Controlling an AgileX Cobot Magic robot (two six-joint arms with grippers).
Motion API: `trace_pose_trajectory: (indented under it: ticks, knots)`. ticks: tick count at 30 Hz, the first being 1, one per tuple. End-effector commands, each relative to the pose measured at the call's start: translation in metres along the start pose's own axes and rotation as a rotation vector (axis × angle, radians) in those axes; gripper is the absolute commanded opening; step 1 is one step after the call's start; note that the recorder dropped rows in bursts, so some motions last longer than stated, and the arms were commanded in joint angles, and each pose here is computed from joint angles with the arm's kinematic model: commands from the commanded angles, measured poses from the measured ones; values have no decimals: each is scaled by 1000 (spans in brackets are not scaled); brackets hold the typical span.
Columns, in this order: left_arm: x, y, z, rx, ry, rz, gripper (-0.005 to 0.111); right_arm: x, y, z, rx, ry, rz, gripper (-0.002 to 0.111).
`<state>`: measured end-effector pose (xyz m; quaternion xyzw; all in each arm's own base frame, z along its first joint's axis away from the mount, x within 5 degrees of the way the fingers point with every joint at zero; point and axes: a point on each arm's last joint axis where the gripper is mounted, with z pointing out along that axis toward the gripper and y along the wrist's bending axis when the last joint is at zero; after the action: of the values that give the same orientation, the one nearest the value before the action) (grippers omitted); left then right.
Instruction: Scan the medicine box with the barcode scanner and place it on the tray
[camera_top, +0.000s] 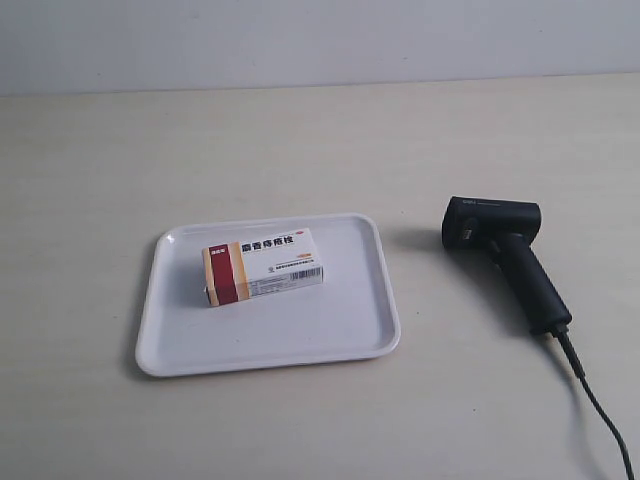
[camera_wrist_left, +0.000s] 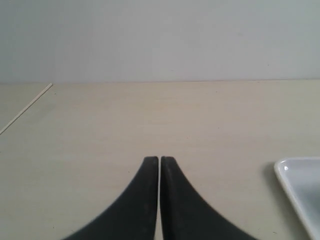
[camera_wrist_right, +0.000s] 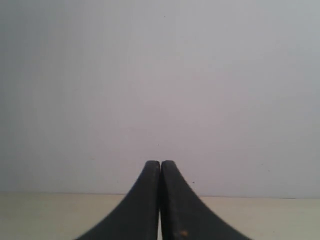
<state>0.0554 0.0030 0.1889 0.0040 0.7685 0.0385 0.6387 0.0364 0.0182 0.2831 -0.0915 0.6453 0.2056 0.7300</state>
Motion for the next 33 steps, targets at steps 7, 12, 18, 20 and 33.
trace_pose_trajectory:
  ticks: [7, 12, 18, 20, 33]
  knots:
    - [0, 0, 0, -2, -2, -57, 4, 2, 0, 0, 4, 3, -4, 0]
    - [0, 0, 0, -5, -2, -54, 4, 2, 0, 0, 4, 3, -4, 0]
    - [0, 0, 0, -5, -2, -54, 4, 2, 0, 0, 4, 3, -4, 0]
    - [0, 0, 0, -5, -2, -54, 4, 2, 0, 0, 4, 3, -4, 0]
    - [0, 0, 0, -5, -2, -54, 4, 4, -1, 0, 5, 10, -14, 0]
